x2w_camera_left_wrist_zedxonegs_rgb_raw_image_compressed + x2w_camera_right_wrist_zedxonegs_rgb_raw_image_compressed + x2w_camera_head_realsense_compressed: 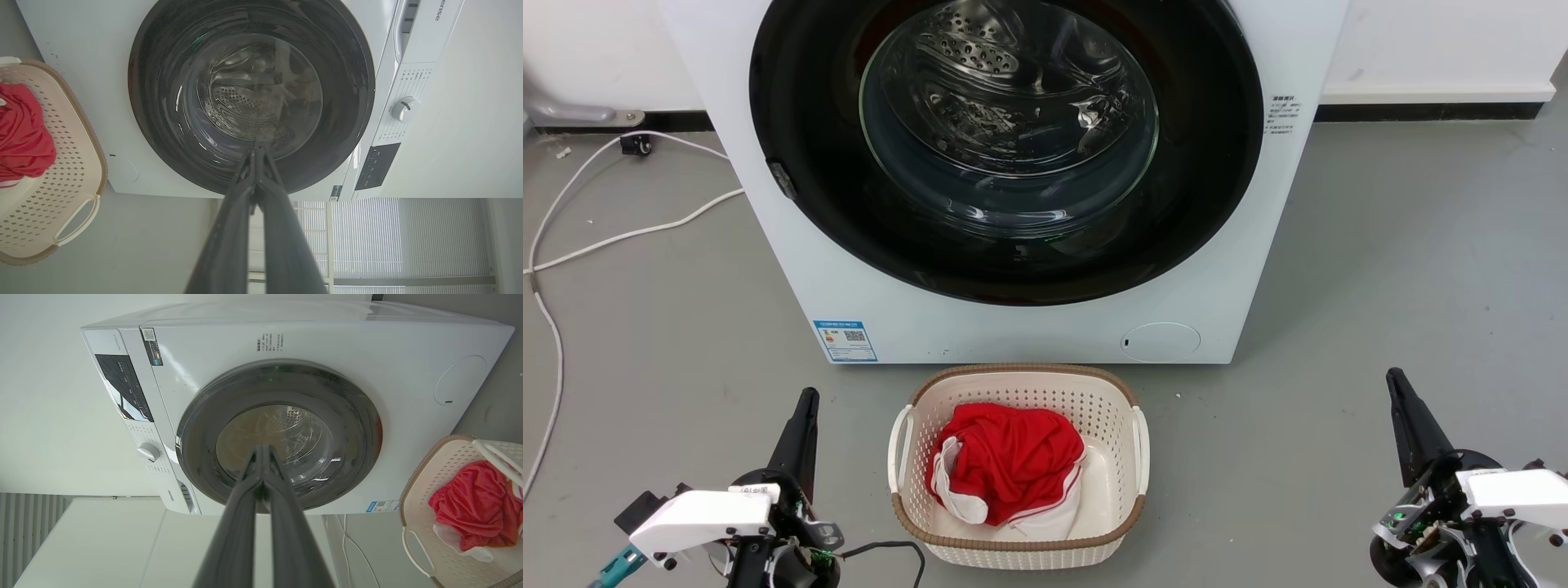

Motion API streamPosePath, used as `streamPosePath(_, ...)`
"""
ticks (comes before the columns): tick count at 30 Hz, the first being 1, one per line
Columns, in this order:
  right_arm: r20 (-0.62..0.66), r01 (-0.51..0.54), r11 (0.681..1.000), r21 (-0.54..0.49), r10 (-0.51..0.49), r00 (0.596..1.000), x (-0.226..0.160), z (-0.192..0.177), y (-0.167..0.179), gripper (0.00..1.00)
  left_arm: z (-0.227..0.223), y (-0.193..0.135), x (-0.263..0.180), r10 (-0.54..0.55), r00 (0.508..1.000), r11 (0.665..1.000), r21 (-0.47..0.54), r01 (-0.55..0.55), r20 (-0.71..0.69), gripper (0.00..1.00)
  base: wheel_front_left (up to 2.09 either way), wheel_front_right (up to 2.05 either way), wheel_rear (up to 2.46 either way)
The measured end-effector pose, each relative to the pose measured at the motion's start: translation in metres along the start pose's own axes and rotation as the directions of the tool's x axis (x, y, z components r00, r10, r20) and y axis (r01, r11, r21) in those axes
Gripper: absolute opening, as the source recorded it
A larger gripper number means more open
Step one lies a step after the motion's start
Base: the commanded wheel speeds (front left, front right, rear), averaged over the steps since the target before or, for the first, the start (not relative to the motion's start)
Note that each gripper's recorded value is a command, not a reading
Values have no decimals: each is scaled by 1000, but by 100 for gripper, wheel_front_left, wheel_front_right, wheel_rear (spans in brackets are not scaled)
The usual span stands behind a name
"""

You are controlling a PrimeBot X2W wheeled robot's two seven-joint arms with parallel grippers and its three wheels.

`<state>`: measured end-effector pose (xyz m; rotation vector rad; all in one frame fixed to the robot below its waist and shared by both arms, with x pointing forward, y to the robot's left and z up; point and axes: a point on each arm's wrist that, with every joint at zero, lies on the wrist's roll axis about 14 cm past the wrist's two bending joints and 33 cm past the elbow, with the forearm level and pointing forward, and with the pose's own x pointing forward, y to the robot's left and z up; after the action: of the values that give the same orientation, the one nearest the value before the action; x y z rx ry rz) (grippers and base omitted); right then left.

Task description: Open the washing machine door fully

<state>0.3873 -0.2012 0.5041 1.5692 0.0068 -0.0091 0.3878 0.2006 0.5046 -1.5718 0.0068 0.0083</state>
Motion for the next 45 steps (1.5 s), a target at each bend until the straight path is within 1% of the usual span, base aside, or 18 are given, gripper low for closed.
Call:
streamPosePath(2, 0, 0, 1000, 0, 0, 1000, 0, 0, 0, 0, 0, 0, 0, 0, 1000, 1000, 0, 0, 0, 0, 0, 0, 0)
streamPosePath(3, 0, 10, 1000, 1, -10, 1000, -1, 0, -3, 100, 0, 3, -1, 10, 1000, 1000, -1, -10, 0, 100, 0, 0, 0)
streamPosePath(4, 1, 25, 1000, 2, -25, 1000, -3, 0, -8, 0, -1, 8, -3, 25, 1000, 1000, -3, -25, -1, 0, 0, 0, 0)
streamPosePath(5, 2, 43, 999, 3, -43, 999, -6, 0, -14, 100, -1, 15, -6, 43, 999, 999, -5, -43, -1, 100, 0, 0, 0)
streamPosePath(8, 11, 65, 998, 4, -65, 998, -11, 1, -22, 100, -3, 22, -10, 66, 998, 998, -7, -66, 1, 100, 0, 0, 0)
streamPosePath(12, 22, 53, 999, -1, -53, 998, -10, 1, -18, 100, -4, 18, -9, 52, 999, 999, -1, -52, 9, 100, 0, 0, 0)
streamPosePath(17, 40, 40, 999, -36, -38, 998, -9, 3, -13, 100, -6, 12, -7, 35, 999, 999, 38, -35, 16, 100, 0, 0, 0)
streamPosePath(21, 49, 26, 995, -95, -21, 999, -8, 4, -8, 100, -2, 4, -6, 11, 999, 995, 96, -14, 32, 100, 0, 0, 0)
streamPosePath(25, 44, 4, 978, -208, 6, 999, -6, 2, 1, 100, 0, -6, -5, -19, 999, 983, 183, 11, 42, 100, 0, 0, 0)
streamPosePath(29, 26, -23, 939, -343, 34, 999, -5, -4, 11, 100, 1, -16, -4, -50, 998, 961, 274, 36, 47, 100, 0, 0, 0)
streamPosePath(31, 22, -37, 923, -382, 49, 999, -4, -6, 16, 100, 1, -22, -3, -68, 997, 946, 319, 49, 48, 100, 0, 0, 0)
streamPosePath(34, 15, -50, 889, -456, 64, 998, -4, -8, 20, 100, 0, -28, -3, -88, 995, 919, 390, 63, 44, 100, 0, 0, 0)
streamPosePath(37, 0, -60, 838, -542, 71, 997, -5, -13, 22, 100, -2, -33, -3, -104, 994, 885, 459, 75, 39, 100, 0, 0, 0)
streamPosePath(40, -12, -67, 781, -621, 76, 997, -6, -16, 23, 100, -5, -36, -3, -117, 993, 846, 527, 83, 32, 100, 0, 0, 0)
streamPosePath(45, -18, -76, 706, -704, 89, 996, -7, -18, 26, 100, -10, -41, -3, -133, 991, 780, 619, 95, 15, 100, 0, 0, 0)
